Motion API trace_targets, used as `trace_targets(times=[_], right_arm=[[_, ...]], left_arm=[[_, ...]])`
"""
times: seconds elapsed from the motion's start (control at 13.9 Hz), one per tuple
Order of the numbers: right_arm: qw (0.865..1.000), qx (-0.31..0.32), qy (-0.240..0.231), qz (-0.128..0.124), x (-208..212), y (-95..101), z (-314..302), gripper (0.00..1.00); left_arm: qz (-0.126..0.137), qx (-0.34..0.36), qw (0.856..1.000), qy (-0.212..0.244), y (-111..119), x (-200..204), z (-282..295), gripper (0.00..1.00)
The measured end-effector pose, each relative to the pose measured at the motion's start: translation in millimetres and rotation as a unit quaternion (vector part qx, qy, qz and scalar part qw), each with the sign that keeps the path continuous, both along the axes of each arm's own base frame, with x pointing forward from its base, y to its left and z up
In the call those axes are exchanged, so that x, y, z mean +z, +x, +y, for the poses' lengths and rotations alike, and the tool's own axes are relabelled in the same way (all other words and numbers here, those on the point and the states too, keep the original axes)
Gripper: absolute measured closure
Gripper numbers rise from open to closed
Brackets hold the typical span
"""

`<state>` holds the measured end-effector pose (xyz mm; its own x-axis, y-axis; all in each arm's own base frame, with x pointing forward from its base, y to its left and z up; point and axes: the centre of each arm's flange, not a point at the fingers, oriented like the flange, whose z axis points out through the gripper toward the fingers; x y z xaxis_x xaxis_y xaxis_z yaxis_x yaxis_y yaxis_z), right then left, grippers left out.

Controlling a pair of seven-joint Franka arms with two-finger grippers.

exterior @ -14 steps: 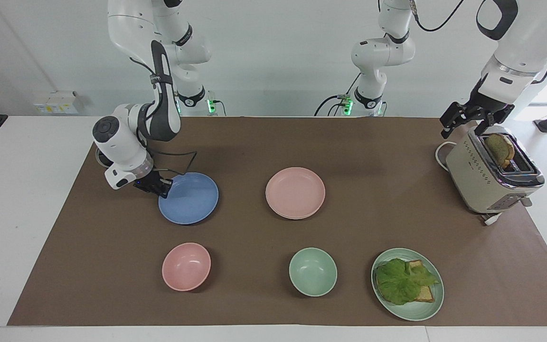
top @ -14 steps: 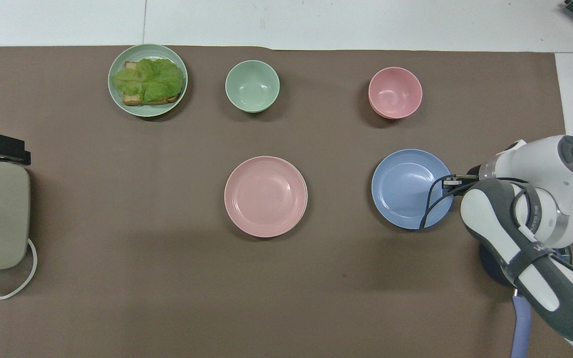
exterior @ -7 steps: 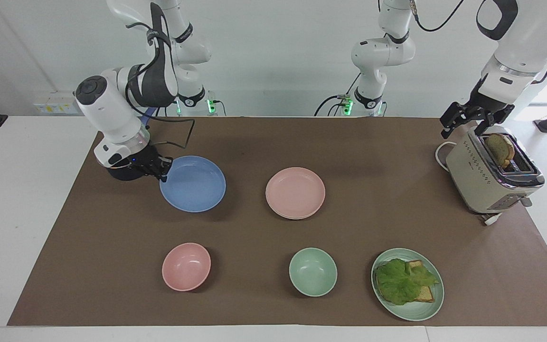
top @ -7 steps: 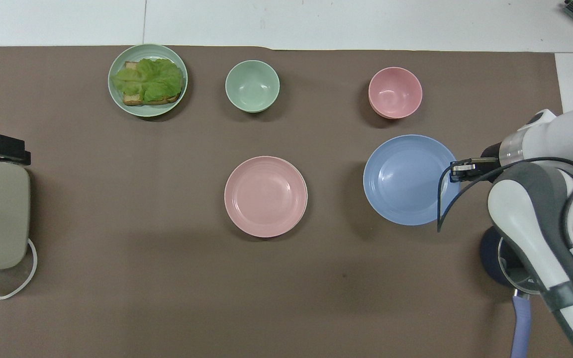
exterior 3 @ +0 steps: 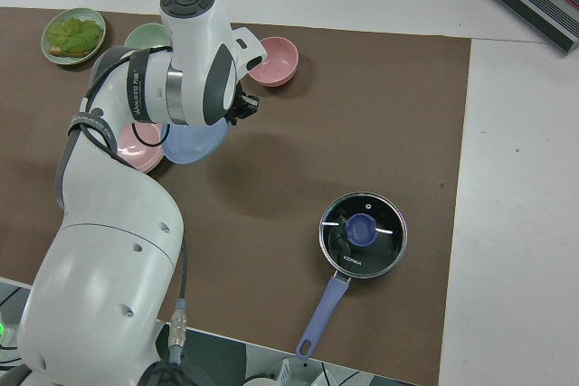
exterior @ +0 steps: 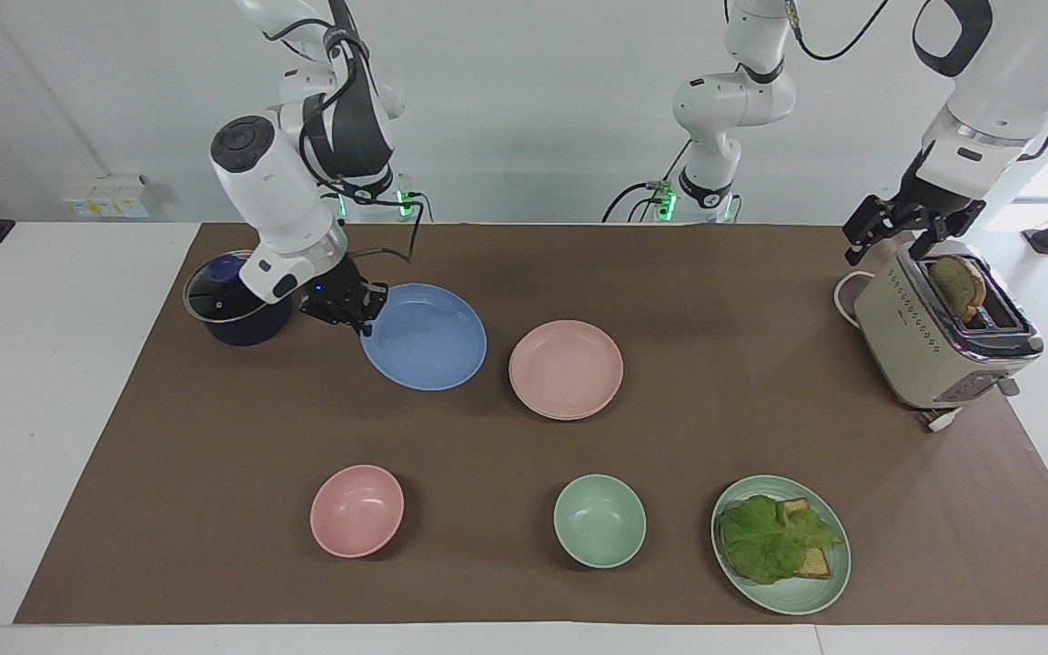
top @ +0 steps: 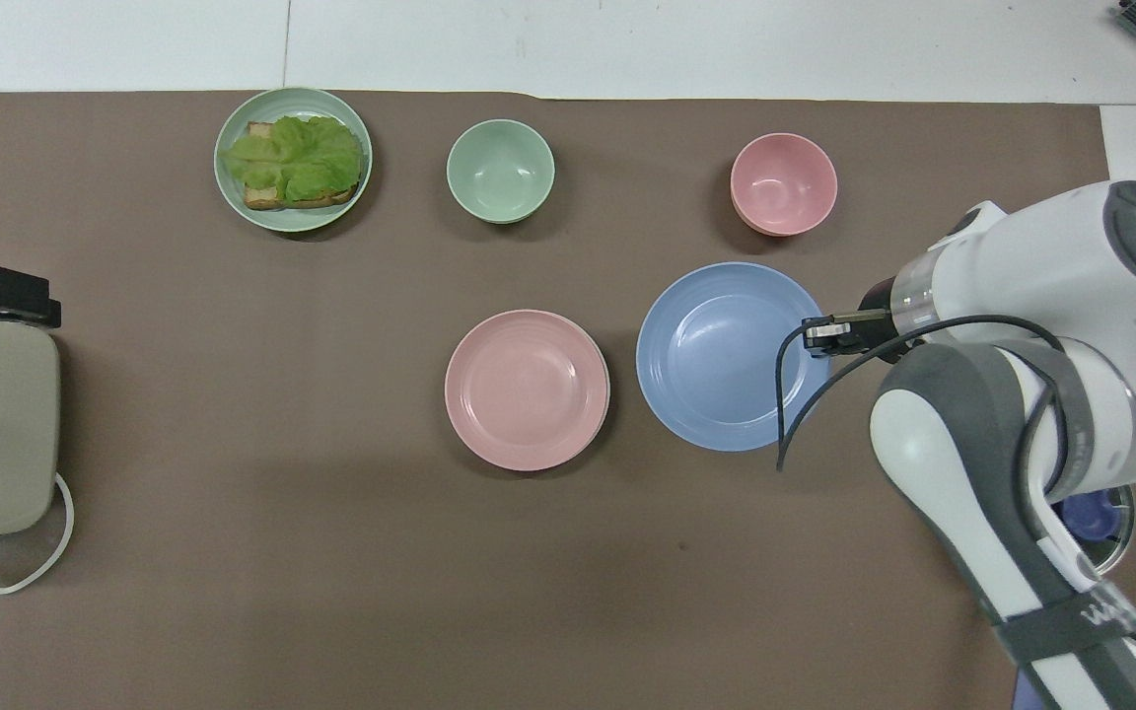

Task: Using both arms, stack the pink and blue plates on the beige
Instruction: 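Grasp and lift the blue plate toward the pink plate stack, then lower the blue plate onto the pink plate and open the right gripper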

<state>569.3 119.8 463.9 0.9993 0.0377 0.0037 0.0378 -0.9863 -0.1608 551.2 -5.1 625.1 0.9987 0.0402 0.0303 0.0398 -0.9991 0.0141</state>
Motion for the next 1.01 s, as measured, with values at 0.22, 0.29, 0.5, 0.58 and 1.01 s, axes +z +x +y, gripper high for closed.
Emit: trace_targets(times=[0.22,0.29,0.5,0.58,1.01], right_arm=[[1.000,-0.008,0.030,-0.006,-5,2.3,42,0.94],[0.999,-0.015,0.035,-0.004,-9,1.8,55,0.94],[0.998,-0.028,0.052,-0.005,-30,-0.6,102,0.94],[0.998,-0.030,0.053,-0.003,-38,-2.5,116,0.94],[0.996,-0.037,0.077,0.010,-80,-3.3,153,0.94]], left_arm=[[0.000,0.000,1.000,0.000,0,0,0,0.00],[0.000,0.000,1.000,0.000,0,0,0,0.00],[0.000,0.000,1.000,0.000,0,0,0,0.00],[0.000,0.000,1.000,0.000,0,0,0,0.00],[0.000,0.000,1.000,0.000,0,0,0,0.00]])
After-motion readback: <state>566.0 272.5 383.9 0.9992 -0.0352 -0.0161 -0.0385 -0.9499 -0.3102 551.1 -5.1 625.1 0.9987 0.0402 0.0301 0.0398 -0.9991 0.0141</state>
